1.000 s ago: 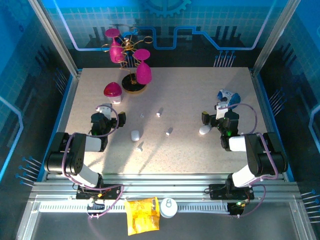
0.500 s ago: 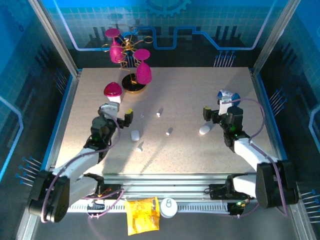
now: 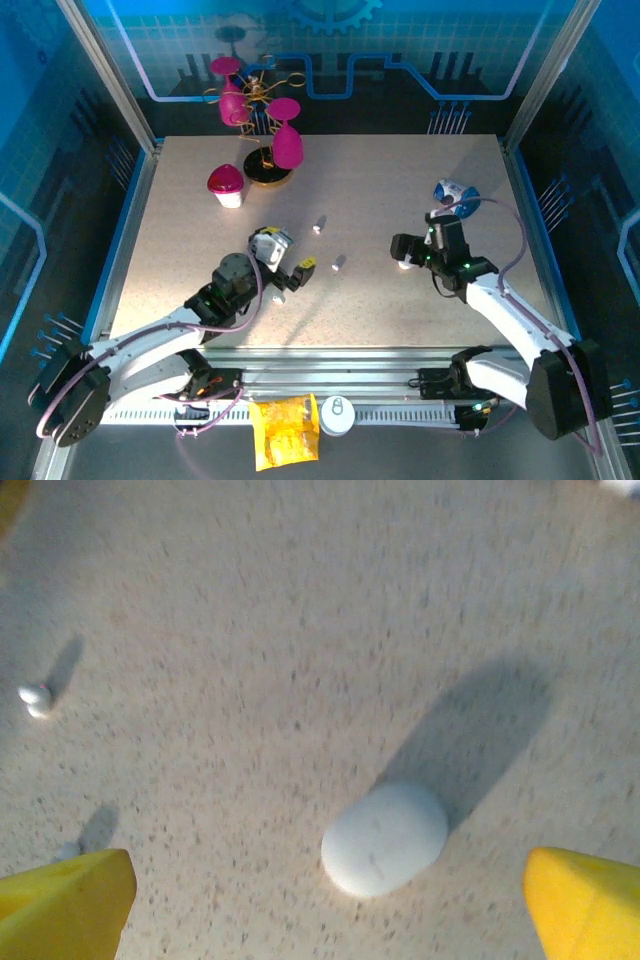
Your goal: Insert wireless bluetooth earbuds into charging case
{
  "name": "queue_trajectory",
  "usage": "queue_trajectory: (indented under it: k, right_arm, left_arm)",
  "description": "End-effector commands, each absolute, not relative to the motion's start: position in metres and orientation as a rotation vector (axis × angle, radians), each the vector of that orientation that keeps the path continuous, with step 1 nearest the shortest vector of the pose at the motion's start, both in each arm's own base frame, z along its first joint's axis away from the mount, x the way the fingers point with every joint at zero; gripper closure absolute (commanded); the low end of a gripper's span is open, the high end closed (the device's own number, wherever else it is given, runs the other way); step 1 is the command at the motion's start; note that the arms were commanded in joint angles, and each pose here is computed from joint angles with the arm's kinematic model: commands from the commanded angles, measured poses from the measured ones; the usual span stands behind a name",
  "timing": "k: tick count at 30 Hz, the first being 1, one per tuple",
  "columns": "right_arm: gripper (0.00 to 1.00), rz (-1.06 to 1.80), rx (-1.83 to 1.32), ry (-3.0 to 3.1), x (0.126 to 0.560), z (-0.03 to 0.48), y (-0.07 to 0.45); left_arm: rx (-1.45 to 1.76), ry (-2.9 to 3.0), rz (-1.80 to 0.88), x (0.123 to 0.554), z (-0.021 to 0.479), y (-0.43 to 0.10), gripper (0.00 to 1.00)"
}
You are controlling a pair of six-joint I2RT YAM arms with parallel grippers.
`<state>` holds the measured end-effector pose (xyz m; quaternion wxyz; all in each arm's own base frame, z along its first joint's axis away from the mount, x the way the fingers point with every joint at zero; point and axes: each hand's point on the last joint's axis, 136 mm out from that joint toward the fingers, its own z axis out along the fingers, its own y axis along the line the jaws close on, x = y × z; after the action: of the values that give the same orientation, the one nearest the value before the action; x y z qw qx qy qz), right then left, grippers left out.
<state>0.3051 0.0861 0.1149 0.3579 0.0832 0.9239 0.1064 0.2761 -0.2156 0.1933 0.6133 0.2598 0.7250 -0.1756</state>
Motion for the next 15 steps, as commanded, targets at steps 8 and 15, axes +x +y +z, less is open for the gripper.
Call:
queue_trajectory:
  k: [8,15]
  right_arm:
    - [0.07,0.149,0.483,2.414,0.3,0.074,0.092]
    - [0.14,0.099,0.464,2.47,0.312,0.05,0.096]
  left_arm:
    - [0.645,1.62,-0.505,0.252,0.189,-0.245,0.01]
    - [0.589,1.65,-0.479,0.25,0.179,-0.237,0.01]
